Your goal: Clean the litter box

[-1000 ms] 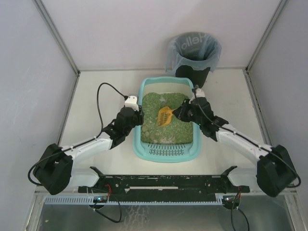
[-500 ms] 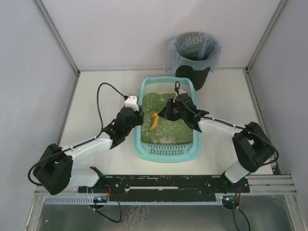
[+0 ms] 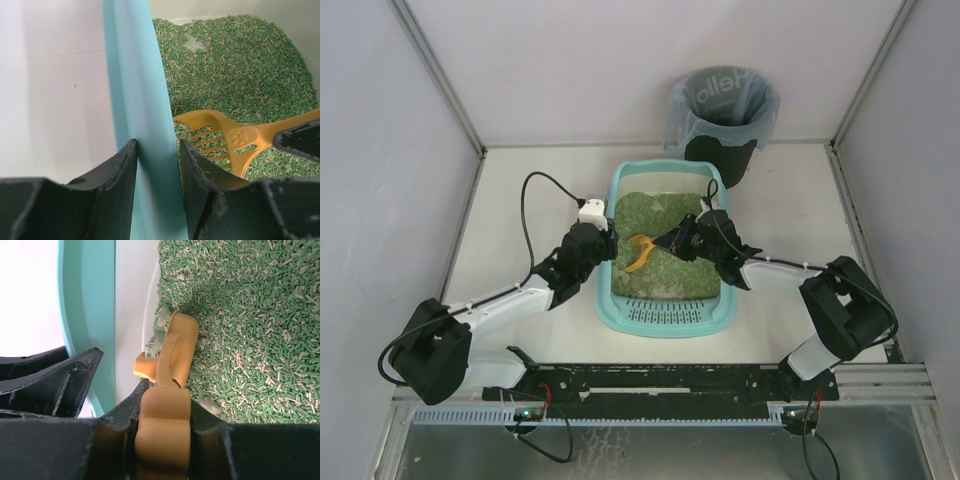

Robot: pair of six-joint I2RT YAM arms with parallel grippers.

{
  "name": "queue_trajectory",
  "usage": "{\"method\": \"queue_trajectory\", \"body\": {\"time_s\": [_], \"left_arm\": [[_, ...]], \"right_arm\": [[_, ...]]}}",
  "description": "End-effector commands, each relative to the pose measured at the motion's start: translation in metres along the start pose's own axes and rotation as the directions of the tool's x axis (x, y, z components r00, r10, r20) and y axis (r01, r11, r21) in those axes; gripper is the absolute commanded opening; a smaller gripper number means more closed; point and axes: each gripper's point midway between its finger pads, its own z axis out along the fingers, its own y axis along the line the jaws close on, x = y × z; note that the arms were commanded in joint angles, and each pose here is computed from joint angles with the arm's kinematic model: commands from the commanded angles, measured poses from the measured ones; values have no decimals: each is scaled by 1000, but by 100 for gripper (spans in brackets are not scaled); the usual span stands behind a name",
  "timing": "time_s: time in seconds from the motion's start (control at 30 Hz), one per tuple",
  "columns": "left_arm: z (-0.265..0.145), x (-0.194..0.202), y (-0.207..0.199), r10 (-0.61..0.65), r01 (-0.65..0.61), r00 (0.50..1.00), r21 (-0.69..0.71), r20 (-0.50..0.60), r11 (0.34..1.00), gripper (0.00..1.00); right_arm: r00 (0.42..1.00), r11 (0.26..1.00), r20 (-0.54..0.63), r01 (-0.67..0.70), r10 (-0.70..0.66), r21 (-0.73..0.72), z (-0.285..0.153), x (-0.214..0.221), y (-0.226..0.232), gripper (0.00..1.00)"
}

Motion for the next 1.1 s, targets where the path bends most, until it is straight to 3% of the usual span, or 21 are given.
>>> {"method": "queue_trajectory", "body": {"time_s": [0.0,0.63,0.9,1.07], "left_arm": [[-2,-35,-31,-53,45,996,112,69,993,42],[-3,-35,-31,-52,44,996,111,70,993,42],[-1,-34,-32,-54,46,996,114,67,992,42],[-1,-33,-32,-53,45,997,116,64,992,42]], "right_arm": [[992,987,129,21,0,-158,-25,-40,52,0],[968,972,253,61,-2,-226,-94,-66,24,0],[938,939,347,126,-8,-319,-142,-81,27,0],[953,875,301,175,-35,-452,-152,-74,44,0]]}}
